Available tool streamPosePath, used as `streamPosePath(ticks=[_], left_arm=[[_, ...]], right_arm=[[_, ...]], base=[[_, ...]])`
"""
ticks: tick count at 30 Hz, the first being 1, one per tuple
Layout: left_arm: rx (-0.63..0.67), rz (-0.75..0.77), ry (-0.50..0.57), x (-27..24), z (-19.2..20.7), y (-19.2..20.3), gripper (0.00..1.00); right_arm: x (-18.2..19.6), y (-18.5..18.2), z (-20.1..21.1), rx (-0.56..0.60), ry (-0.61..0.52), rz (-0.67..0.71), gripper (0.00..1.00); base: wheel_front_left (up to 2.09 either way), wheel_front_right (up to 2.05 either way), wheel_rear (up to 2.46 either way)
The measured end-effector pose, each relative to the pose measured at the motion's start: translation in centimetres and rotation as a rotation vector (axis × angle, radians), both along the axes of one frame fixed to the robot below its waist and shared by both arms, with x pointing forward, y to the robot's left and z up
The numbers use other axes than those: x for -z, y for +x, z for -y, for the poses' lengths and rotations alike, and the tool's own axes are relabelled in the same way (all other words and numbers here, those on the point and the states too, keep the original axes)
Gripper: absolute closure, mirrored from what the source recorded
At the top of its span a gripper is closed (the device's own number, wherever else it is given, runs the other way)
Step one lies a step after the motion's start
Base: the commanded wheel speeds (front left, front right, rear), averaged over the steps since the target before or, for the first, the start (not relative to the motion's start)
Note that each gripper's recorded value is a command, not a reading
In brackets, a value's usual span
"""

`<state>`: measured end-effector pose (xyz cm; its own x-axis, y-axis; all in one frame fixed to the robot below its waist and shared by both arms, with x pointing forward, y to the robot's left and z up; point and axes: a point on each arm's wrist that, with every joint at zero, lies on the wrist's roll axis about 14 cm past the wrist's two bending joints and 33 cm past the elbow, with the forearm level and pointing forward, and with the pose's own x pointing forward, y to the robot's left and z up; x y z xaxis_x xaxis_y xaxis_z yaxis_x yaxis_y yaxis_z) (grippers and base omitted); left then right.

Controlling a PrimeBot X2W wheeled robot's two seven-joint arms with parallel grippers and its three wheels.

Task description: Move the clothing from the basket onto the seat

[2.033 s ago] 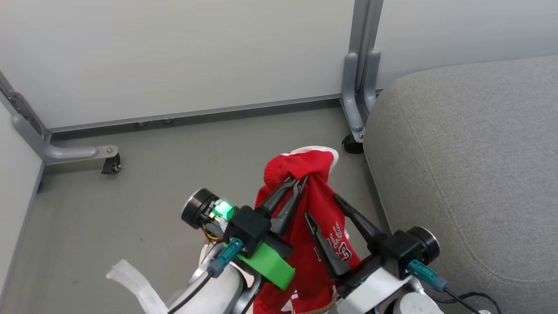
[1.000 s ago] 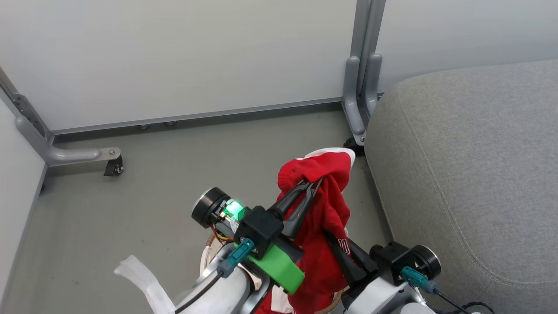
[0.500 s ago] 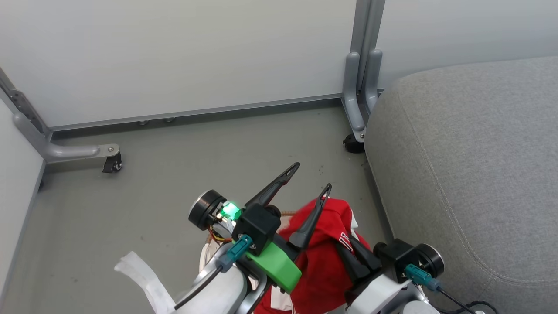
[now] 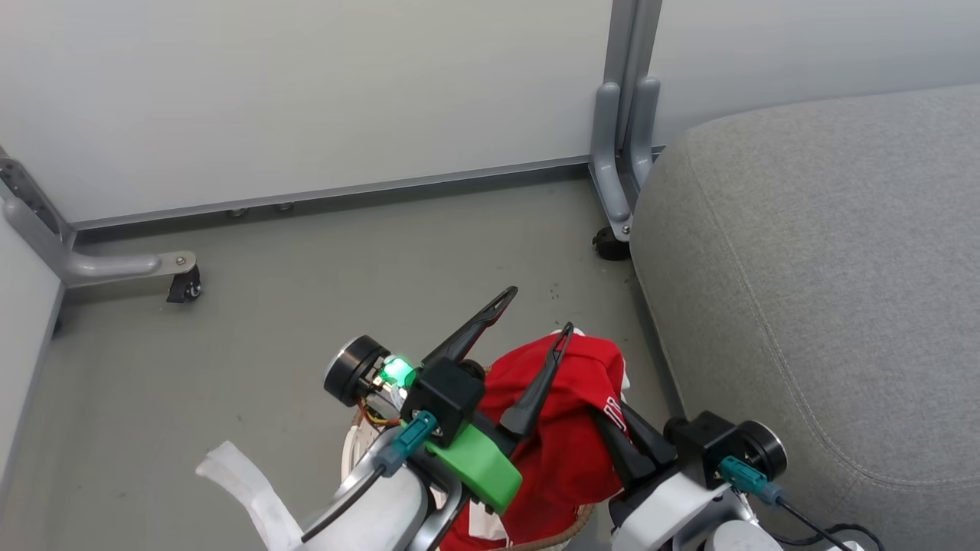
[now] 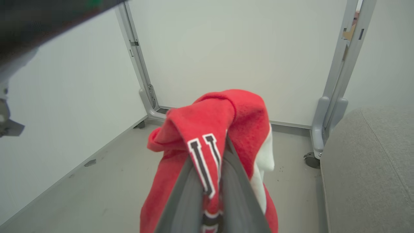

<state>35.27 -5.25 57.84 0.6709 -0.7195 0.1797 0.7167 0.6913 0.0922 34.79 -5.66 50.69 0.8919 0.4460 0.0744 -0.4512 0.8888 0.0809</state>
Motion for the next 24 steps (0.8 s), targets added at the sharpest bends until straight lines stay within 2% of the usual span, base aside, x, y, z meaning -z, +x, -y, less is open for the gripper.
streamPosePath(ticks=[6,14,18,24], left_arm=[[-0.023,-0.016,0.010,1.1,-0.6,1.0,0.00],[-0.045,-0.049,0.028,3.7,-1.3,2.7,0.00],[-0.021,-0.068,0.057,5.4,-0.9,3.2,0.00],[0.029,-0.071,0.039,6.3,0.3,3.9,0.00]], right_arm=[[-0.6,0.4,1.6,0.054,0.007,0.017,1.00],[-2.6,1.0,6.1,0.204,0.045,0.075,1.00],[-3.5,1.0,8.7,0.286,0.038,0.106,1.00],[-3.3,0.6,12.8,0.420,0.021,0.099,1.00]], base=[[0.00,0.00,0.00],[0.00,0.00,0.00],[0.00,0.00,0.00],[0.00,0.00,0.00]])
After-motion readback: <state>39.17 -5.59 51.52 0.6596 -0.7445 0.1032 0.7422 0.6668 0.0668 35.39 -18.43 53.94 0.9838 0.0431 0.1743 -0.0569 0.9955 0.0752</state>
